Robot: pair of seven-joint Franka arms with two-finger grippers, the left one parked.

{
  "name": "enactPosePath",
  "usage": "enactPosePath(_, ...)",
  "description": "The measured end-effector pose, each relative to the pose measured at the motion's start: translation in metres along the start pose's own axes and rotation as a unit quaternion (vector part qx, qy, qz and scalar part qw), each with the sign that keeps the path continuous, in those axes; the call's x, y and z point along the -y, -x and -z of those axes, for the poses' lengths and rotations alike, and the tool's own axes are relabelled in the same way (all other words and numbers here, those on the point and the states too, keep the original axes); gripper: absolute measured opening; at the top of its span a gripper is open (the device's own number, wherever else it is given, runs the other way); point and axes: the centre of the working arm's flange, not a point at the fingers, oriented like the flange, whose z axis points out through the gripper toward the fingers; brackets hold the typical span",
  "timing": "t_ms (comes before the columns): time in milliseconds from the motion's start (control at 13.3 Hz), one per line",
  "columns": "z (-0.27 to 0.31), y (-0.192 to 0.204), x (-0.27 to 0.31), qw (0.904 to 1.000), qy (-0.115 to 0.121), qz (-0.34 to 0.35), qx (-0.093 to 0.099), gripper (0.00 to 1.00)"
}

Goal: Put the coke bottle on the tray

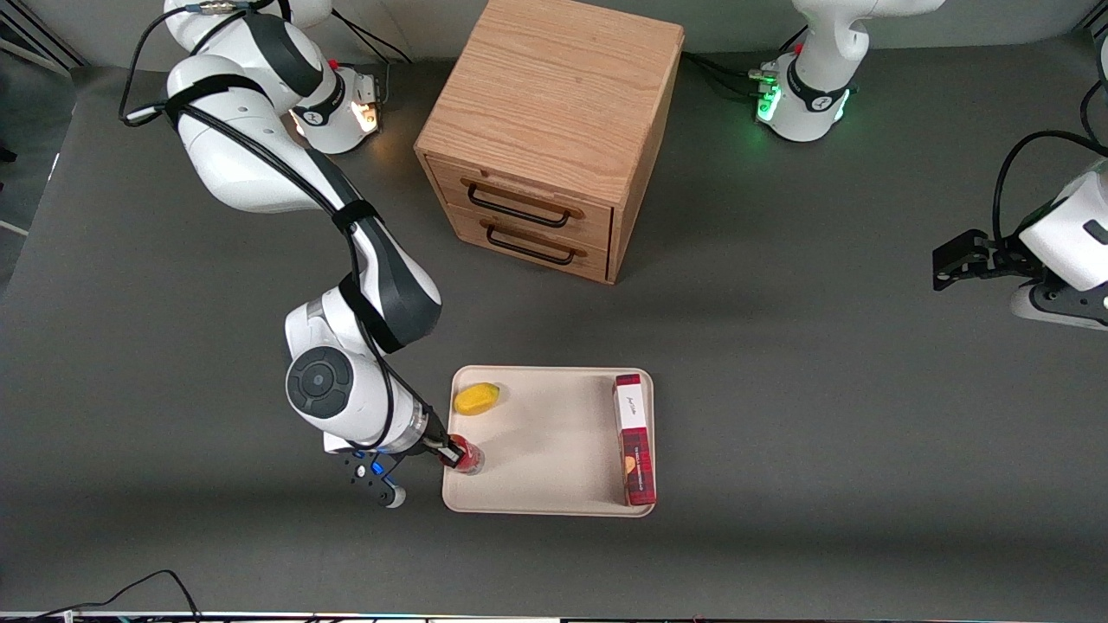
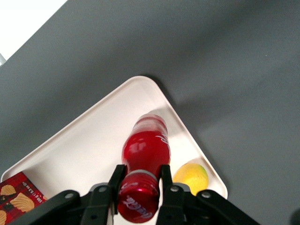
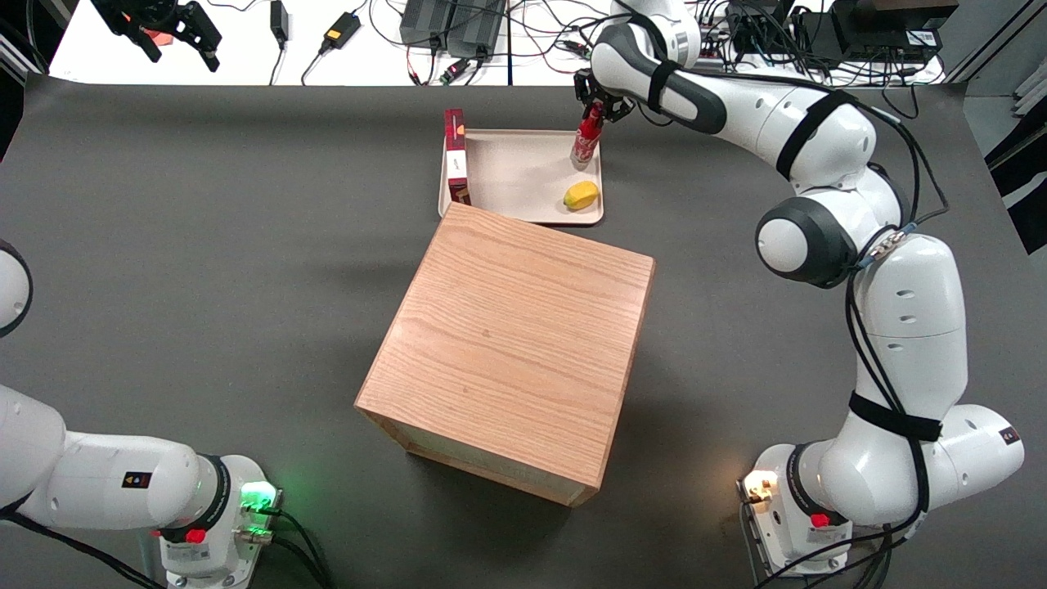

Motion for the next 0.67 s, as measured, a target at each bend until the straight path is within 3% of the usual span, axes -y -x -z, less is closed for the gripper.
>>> enactPosePath(300,0.011,-0.002,0.002,0.9999,0.000,0.005,-0.014,0.86)
enactPosePath(375,0.024,-0.001,0.001,0.9998,0.009,0.009,-0.014,0.97)
enactPosePath(525,0.092,0.009,-0.007,0.9980,0.038,0.051,-0.004,1.00)
enactPosePath(675,0.205,0.028,-0.036,0.9921,0.065,0.107,0.010,1.00)
